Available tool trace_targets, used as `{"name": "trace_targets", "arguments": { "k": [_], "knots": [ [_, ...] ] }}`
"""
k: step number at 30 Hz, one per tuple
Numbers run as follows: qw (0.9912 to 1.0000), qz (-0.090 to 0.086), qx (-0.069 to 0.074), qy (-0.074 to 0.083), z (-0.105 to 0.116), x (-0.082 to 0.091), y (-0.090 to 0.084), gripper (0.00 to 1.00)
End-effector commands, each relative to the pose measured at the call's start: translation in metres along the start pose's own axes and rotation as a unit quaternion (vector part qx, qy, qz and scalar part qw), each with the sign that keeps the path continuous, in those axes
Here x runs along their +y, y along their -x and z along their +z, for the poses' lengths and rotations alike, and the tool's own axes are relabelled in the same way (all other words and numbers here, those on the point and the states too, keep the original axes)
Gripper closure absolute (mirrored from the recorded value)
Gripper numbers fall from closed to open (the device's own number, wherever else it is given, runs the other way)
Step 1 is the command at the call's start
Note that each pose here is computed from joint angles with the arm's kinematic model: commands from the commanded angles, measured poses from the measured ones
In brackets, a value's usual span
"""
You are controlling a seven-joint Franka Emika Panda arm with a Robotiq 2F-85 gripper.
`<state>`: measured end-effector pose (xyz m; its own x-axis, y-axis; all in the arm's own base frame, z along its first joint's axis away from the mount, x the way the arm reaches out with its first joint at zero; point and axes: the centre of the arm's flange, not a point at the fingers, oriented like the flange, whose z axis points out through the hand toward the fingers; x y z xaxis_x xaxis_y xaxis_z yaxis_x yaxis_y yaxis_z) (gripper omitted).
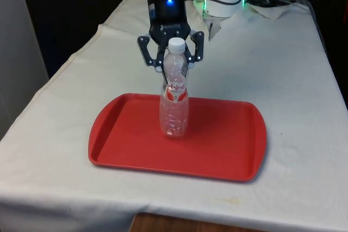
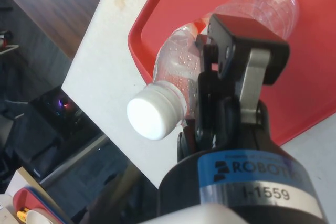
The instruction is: Place the bottle upright on the tray.
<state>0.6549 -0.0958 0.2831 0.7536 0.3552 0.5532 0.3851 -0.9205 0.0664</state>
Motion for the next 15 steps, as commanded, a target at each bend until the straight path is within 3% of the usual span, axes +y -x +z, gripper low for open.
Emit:
{"name": "trace_targets", "arguments": {
  "k": [1,9,10,11,15],
  "knots": [
    [0.99994,0.001,0.009,0.005,0.0005,-0.0004,-0.0030,0.66],
    [0.99982,0.009,0.017,0.003,0.0036,-0.0009,-0.0008,0.66],
    [0.99994,0.009,0.006,-0.001,0.0042,-0.0005,0.0040,0.66],
    [0.99979,0.010,0.018,0.002,0.0039,-0.0008,-0.0006,0.66],
    [0.99966,0.012,0.023,0.002,0.0052,-0.0010,0.0008,0.66]
  ]
}}
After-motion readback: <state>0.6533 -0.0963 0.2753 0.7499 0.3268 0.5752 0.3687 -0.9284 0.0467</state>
